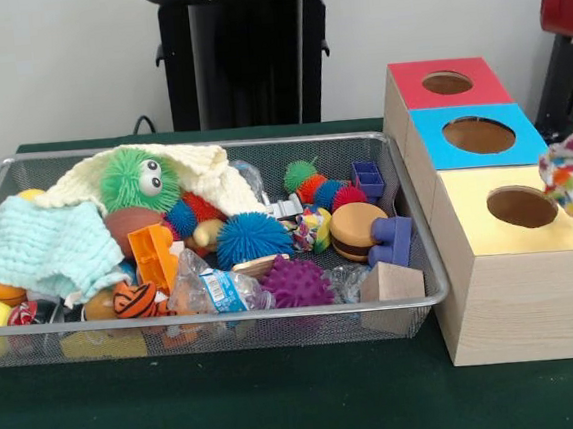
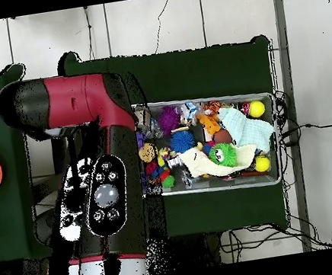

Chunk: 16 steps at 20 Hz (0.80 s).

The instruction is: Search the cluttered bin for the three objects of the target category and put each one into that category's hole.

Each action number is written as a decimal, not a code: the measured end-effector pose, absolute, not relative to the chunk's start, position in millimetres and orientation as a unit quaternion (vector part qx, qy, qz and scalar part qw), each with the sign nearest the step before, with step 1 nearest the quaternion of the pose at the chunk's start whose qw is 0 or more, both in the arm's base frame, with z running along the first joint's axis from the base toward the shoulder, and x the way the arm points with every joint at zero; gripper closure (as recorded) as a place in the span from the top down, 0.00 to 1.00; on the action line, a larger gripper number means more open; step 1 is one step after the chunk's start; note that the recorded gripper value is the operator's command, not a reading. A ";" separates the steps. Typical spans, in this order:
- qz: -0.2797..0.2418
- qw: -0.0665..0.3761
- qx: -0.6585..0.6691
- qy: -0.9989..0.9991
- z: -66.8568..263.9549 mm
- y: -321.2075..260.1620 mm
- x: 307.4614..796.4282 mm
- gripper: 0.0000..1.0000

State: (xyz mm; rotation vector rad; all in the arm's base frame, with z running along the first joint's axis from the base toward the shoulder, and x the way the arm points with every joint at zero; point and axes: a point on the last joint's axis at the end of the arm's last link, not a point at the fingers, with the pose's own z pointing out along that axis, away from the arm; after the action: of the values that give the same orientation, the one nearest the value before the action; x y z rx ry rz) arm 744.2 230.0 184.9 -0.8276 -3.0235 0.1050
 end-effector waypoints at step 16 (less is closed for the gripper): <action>0.020 -0.071 -0.291 -0.954 143.6 193.3 718.6 0.00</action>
State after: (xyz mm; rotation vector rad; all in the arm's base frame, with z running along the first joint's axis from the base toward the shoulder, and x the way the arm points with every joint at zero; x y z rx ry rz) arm 718.6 193.3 143.6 -0.9588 -3.1400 0.0665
